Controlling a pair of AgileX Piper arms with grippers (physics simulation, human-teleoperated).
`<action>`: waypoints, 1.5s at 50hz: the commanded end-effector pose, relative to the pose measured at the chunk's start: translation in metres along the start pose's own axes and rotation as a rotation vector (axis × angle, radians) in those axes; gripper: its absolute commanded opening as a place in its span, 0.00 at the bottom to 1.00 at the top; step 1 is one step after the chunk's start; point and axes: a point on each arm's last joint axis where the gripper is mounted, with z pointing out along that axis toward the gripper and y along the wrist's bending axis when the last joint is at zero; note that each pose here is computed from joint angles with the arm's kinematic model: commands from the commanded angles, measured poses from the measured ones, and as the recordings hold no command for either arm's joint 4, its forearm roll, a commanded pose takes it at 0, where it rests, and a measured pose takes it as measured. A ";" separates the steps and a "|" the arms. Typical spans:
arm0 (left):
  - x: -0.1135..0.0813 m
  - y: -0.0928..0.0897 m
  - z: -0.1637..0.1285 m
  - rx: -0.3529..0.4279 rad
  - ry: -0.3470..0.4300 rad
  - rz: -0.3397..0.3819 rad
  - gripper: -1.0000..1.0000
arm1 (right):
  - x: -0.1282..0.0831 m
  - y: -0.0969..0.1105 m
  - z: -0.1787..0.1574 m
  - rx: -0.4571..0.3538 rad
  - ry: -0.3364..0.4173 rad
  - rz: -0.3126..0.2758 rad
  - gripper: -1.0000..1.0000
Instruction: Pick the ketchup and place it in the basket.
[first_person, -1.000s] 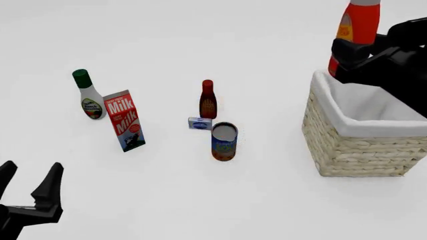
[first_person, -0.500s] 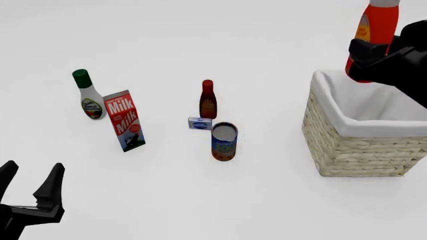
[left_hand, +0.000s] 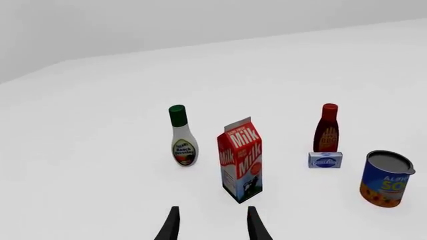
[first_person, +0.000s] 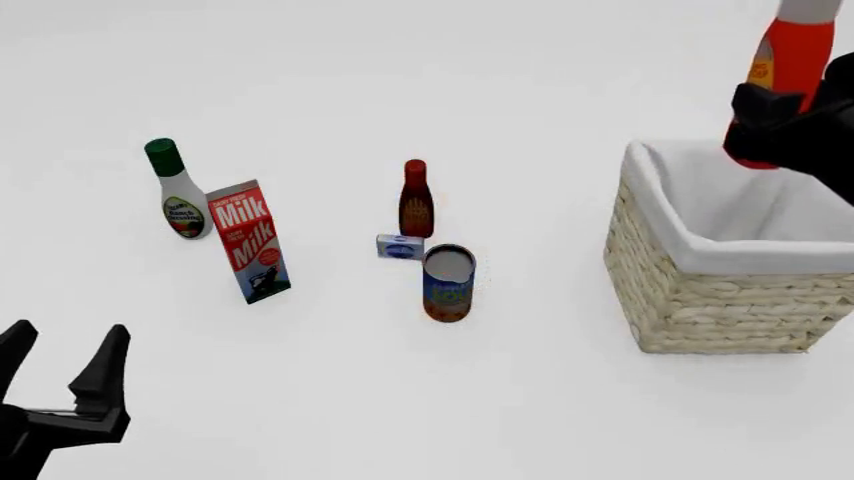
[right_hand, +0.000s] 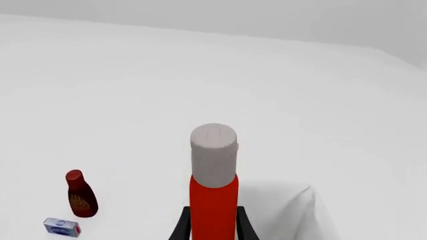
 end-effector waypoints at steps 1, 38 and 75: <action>0.000 0.000 0.001 -0.001 0.003 0.004 1.00 | 0.008 -0.010 0.006 0.045 -0.001 0.017 0.00; 0.000 0.000 -0.001 -0.003 -0.003 0.024 1.00 | 0.041 -0.036 0.050 0.136 0.059 0.005 0.00; 0.000 0.000 0.002 -0.004 0.000 0.019 1.00 | 0.089 -0.058 0.099 0.186 0.158 0.031 0.00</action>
